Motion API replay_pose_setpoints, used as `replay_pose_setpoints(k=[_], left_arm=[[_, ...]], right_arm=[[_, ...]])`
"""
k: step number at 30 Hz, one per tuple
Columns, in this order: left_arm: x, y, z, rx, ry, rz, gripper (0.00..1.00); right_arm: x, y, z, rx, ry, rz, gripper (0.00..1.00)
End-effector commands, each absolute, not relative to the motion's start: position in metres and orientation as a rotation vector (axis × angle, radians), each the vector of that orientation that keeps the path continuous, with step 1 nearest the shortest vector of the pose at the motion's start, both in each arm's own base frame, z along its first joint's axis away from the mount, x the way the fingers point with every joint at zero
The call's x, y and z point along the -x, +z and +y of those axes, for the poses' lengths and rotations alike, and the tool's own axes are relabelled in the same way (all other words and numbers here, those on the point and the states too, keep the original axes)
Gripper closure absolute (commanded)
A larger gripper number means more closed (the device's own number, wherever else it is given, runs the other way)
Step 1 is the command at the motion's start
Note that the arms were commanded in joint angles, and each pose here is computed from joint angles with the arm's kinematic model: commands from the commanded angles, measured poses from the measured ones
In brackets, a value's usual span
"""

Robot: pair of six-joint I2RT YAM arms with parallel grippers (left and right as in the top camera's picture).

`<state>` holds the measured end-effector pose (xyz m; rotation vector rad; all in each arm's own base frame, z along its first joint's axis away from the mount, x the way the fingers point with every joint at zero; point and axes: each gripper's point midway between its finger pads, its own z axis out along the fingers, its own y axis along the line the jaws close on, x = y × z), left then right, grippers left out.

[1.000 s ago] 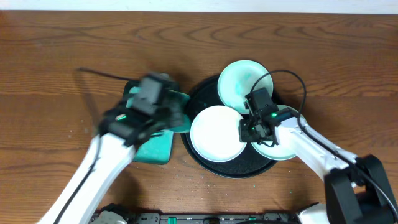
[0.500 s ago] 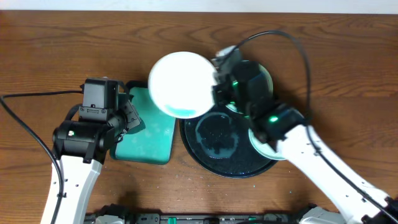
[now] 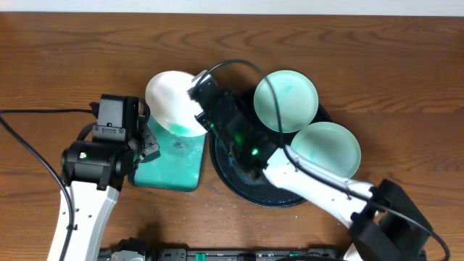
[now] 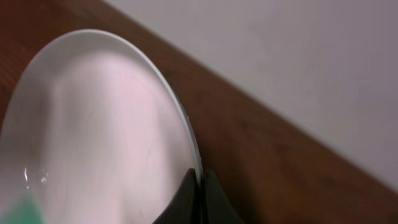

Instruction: Clean dirty plates on tray and stack at the side

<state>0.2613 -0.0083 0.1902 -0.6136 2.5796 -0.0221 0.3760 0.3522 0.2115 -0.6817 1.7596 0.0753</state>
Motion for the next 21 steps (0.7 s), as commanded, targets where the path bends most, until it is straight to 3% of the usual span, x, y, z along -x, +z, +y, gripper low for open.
replay_pose_setpoints(k=[1,5,21], left_arm=[[-0.262,0.185,-0.001,0.616,0.037,2.591,0.93],[-0.264,0.178,-0.002,0.618,0.049,2.618,0.93],[-0.264,0.173,-0.005,0.617,0.038,2.641,0.93]], right_arm=[[-0.366,0.263,0.343,0.695,-0.104,1.623,0.99],[-0.349,0.286,0.347,0.695,-0.206,1.543,0.99],[-0.338,0.301,0.355,0.715,-0.265,1.473,0.99]])
